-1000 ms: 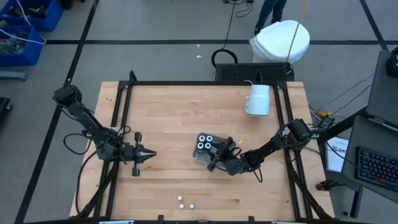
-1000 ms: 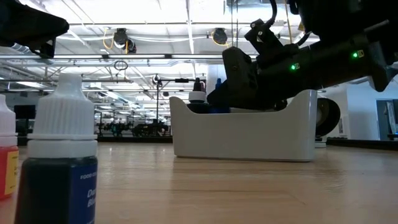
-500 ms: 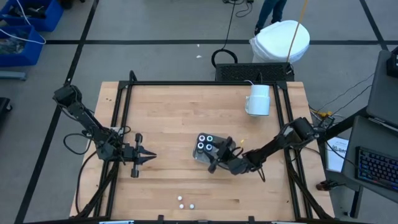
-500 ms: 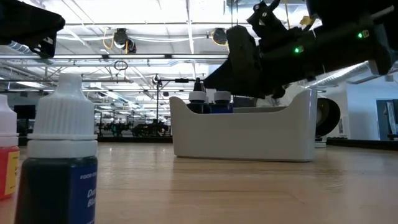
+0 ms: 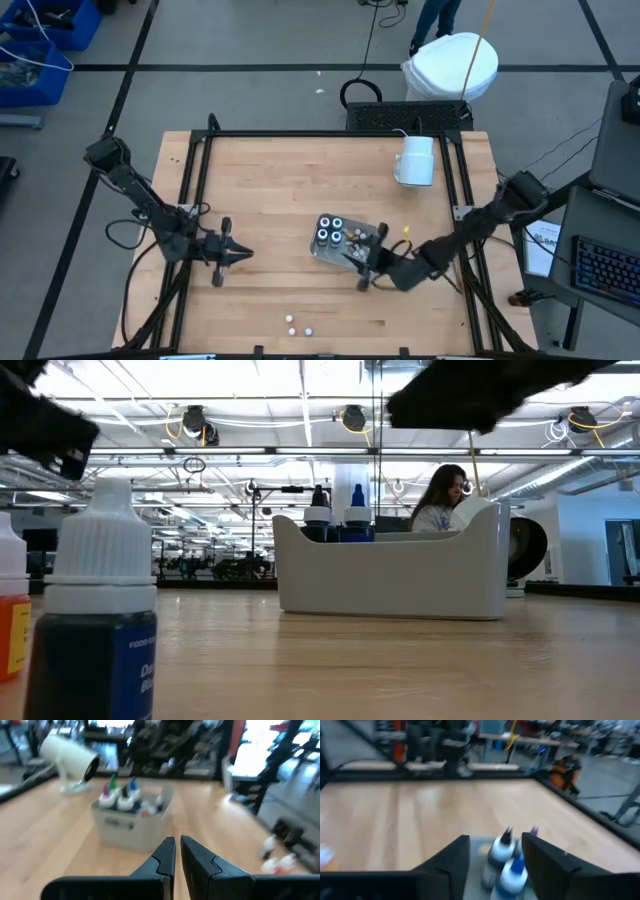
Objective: Pick & Place food coloring
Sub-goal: Adjust the gray bin
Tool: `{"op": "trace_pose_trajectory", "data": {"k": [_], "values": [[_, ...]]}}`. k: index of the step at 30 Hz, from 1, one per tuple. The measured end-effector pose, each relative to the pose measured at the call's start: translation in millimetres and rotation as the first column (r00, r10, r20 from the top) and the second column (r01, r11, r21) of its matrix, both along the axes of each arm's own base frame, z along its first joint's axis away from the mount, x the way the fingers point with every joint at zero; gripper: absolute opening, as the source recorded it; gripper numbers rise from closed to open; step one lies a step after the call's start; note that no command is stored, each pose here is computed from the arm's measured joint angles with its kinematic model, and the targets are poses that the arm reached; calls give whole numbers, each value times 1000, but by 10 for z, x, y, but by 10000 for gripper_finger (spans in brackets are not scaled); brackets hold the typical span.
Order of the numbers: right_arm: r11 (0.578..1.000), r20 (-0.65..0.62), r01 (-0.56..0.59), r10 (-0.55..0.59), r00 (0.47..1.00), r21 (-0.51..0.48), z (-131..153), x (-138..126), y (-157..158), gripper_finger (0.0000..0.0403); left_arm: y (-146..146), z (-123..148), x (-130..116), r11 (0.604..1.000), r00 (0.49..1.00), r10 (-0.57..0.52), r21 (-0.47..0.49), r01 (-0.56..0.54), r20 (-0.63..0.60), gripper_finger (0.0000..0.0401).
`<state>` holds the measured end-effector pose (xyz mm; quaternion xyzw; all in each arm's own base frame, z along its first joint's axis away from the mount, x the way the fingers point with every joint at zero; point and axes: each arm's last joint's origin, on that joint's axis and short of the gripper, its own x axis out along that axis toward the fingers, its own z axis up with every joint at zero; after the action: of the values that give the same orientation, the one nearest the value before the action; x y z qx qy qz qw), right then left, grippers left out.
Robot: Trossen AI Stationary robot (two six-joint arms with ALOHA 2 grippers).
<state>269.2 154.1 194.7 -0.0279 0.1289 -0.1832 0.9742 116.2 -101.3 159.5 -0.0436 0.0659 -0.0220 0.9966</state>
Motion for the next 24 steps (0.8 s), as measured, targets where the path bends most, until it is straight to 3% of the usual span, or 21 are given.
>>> {"op": "trace_pose_trajectory", "data": {"k": [5, 7, 10, 18, 24], "values": [[997, -101, -27, 34, 994, 69, -106, -226, 140, 34, 124, -143, 57, 987, 985, 137, -65, -145, -109, 37], [989, -112, -79, 93, 989, 126, -115, -266, 205, 10, 150, -205, 89, 982, 975, 164, -72, -176, -148, 32], [975, -119, -109, 133, 984, 192, -136, -339, 291, 5, 172, -306, 156, 973, 959, 209, -60, -224, -189, 8], [966, -225, -189, 227, 948, 178, -235, -639, 503, 1, 233, -500, 427, 939, 928, 303, -97, -330, -217, 4], [940, -330, -169, 267, 905, 297, -333, -809, 549, 1, 269, -618, 776, 908, 878, 377, -71, -413, -296, 3]]}}
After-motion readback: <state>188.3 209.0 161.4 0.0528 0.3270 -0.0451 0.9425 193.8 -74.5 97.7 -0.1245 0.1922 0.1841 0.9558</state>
